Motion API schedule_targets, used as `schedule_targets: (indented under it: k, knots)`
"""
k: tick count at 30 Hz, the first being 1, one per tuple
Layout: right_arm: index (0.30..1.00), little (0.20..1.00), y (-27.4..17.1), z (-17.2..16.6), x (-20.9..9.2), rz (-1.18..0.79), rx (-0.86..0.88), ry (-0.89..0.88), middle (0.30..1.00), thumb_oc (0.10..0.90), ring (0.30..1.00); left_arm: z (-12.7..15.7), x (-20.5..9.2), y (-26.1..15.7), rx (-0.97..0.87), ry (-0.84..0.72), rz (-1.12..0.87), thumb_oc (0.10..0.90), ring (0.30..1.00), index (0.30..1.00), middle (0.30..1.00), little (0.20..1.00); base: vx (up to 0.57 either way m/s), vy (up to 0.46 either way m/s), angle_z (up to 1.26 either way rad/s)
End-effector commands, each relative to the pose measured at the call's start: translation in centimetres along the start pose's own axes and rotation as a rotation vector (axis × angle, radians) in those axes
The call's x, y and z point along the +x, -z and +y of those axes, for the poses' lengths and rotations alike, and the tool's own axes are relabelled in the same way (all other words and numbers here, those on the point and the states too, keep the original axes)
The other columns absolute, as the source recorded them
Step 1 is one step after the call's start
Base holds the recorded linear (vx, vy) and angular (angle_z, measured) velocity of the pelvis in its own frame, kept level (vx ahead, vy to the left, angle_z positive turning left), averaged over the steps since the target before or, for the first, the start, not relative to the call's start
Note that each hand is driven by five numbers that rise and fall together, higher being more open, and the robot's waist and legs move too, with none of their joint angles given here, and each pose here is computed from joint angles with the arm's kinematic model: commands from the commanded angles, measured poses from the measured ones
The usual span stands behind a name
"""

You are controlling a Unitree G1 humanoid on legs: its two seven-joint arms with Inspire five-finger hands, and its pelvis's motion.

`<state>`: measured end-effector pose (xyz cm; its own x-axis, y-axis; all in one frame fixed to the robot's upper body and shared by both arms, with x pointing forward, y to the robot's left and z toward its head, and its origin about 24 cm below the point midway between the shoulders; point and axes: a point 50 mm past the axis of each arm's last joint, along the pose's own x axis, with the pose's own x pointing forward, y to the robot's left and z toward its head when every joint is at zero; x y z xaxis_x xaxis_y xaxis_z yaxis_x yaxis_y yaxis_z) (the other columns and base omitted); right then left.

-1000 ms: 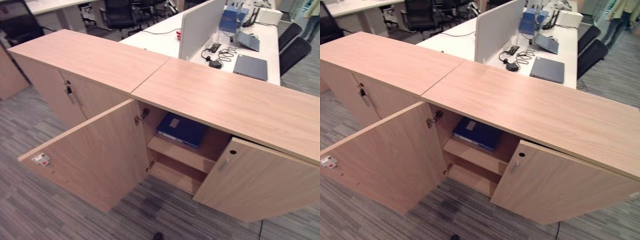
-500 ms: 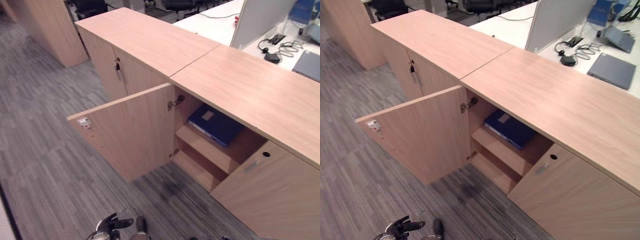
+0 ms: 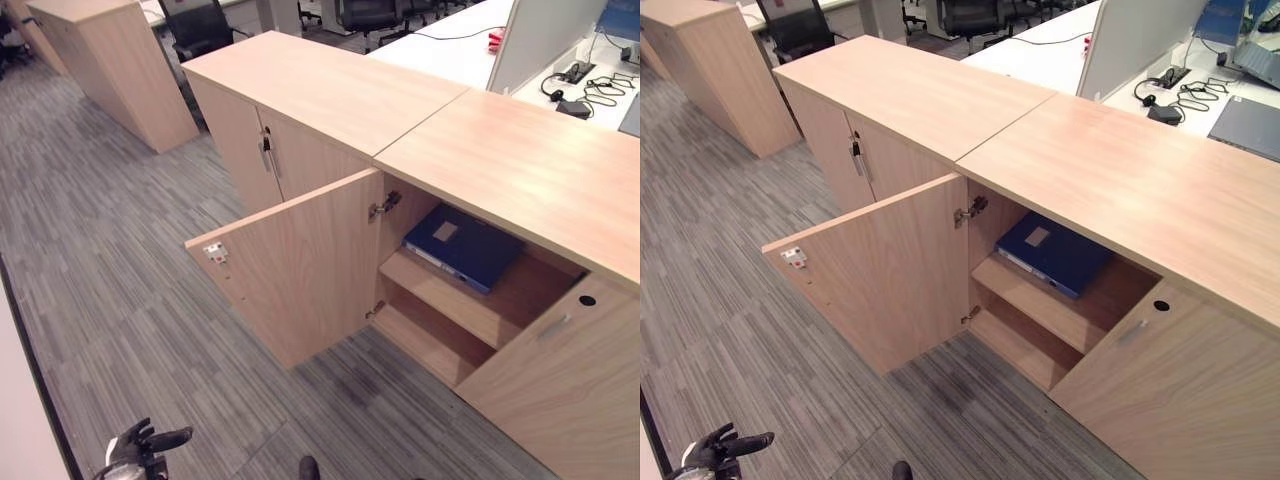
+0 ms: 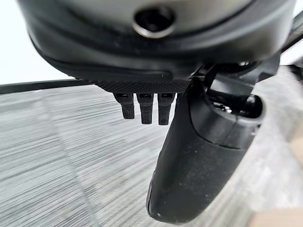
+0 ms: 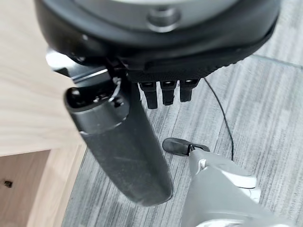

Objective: Put the empty folder in the office cabinet

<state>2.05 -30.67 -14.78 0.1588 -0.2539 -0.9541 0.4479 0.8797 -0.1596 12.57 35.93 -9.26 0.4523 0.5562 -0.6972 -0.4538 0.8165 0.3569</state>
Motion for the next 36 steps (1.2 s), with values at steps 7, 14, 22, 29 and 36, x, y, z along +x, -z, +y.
schedule_targets:
  k: [7,14,22,29,36]
  knots:
    - [0.9,0.9,-2.4,-1.9,-0.4,-0.017,0.068,0.032,0.9,0.8,0.9,0.8,-0.8,-17.0,0.225,-0.067,-0.5,0.8,0.9,0.9,0.9,0.9,0.01,0.172,-0.06]
    - [0.9,0.9,-4.3,-3.3,-0.8,-0.059,0.094,0.071,0.9,0.8,0.9,-2.5,-1.9,-22.1,0.287,0.0,-0.597,0.8,0.9,0.9,0.9,0.9,0.02,0.127,-0.17]
    - [0.9,0.9,-5.5,-4.7,-1.4,-0.073,0.191,0.096,0.9,0.8,0.9,-2.7,-2.8,-26.5,0.083,0.043,-0.567,0.8,0.9,0.9,0.9,0.9,-0.01,0.09,-0.34]
    - [0.9,0.9,-4.3,-6.3,-1.9,-0.023,0.274,0.142,0.9,0.8,0.9,-8.5,-5.2,-29.3,0.024,0.248,-0.688,0.8,0.9,0.9,0.9,0.9,-0.03,0.031,-0.19]
    - [0.9,0.9,-5.5,-7.2,-2.4,-0.069,0.358,0.159,0.9,0.8,0.9,-16.7,-9.1,-28.7,0.097,0.52,-0.848,0.8,0.9,0.9,0.9,0.9,-0.03,-0.006,0.06]
